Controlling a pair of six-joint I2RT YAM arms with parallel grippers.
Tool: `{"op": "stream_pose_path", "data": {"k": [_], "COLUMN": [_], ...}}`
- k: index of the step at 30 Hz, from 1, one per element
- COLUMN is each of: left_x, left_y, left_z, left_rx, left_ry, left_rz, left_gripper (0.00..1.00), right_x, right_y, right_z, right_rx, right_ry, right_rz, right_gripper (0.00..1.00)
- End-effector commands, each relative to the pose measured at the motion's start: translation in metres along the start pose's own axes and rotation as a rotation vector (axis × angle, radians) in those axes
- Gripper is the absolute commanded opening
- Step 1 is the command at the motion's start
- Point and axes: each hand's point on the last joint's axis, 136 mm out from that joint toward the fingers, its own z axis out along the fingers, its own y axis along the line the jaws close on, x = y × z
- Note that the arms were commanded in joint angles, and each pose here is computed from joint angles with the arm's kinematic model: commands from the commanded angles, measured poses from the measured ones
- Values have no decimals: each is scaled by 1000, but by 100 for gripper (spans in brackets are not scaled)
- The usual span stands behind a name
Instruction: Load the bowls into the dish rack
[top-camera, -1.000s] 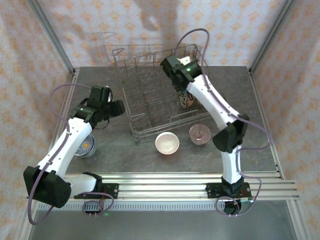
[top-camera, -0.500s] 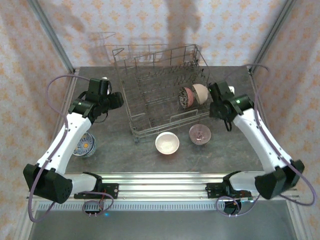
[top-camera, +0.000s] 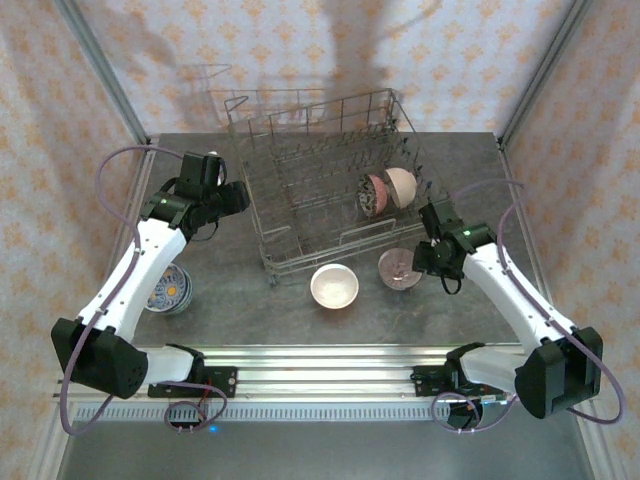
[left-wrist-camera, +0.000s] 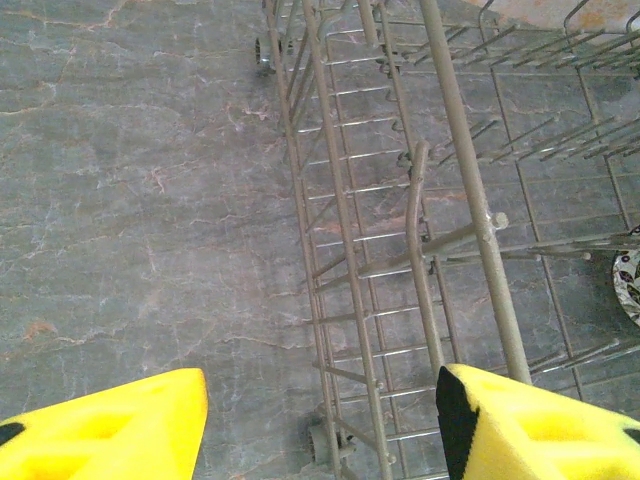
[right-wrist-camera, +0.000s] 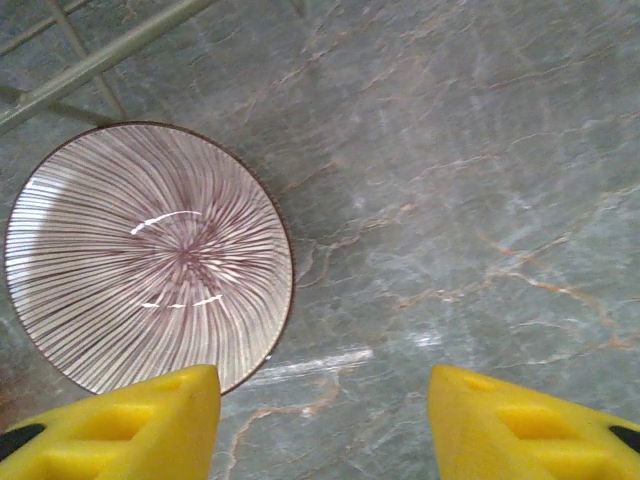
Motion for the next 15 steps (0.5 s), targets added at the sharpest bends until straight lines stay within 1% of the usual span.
{"op": "stream_pose_path", "data": {"k": [1, 8, 11, 15], "left_x": [-1, 2, 2, 1], "left_y": [7, 8, 9, 8], "left_z": [-5, -4, -4, -3], "left_rx": [-27, -27, -29, -26], "left_ry": [0, 3, 2, 1], "left_rz": [16, 18, 18, 17], "left_gripper": [64, 65, 65, 65], "right_x": [0, 8, 8, 9], "right_y": [12, 11, 10, 10], "right_z": [17, 45, 52, 63], "right_rx": [-47, -17, -4, 2], "right_ry": [24, 67, 64, 71], "right_rz": [47, 59, 67, 71], "right_gripper": [55, 49, 46, 45]}}
